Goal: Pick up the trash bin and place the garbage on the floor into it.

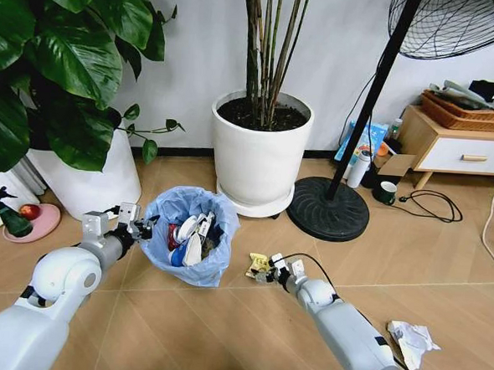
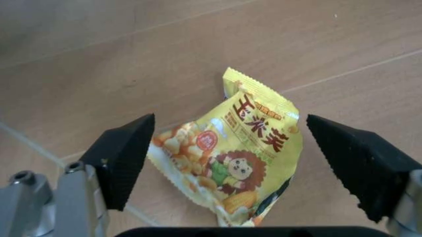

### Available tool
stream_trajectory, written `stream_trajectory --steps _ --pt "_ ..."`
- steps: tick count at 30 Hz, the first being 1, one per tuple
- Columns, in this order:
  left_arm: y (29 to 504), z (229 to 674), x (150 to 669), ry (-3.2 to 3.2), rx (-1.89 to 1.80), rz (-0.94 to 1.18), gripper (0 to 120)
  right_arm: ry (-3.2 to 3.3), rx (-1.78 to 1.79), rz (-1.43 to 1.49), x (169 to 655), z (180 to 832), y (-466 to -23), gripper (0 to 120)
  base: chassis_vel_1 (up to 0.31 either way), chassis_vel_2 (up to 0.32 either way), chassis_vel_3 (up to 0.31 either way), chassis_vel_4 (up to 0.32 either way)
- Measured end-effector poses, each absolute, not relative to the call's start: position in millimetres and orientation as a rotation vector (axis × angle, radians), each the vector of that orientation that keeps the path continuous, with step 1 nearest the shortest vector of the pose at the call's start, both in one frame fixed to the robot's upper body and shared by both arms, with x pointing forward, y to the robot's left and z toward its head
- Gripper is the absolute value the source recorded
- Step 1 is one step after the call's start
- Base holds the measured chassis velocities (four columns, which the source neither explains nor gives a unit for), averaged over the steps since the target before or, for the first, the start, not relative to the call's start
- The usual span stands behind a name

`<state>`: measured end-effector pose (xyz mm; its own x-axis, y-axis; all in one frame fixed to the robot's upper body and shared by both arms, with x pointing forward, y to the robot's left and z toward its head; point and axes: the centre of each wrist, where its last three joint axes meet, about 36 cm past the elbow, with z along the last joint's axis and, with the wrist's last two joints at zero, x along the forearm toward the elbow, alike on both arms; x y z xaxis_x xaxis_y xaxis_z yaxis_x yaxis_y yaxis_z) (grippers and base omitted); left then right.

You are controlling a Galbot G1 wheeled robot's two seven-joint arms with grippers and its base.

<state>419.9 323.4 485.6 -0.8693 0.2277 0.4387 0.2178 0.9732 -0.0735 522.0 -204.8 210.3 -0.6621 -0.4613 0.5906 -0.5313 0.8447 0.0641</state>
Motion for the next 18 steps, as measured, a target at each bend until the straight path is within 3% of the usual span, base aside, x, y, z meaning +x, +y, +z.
stream_trajectory --steps 18 --pt "322 488 420 -2.674 -0.321 0.043 0 -2.337 0.682 0.152 518 189 -200 83 0.000 0.000 0.000 0.000"
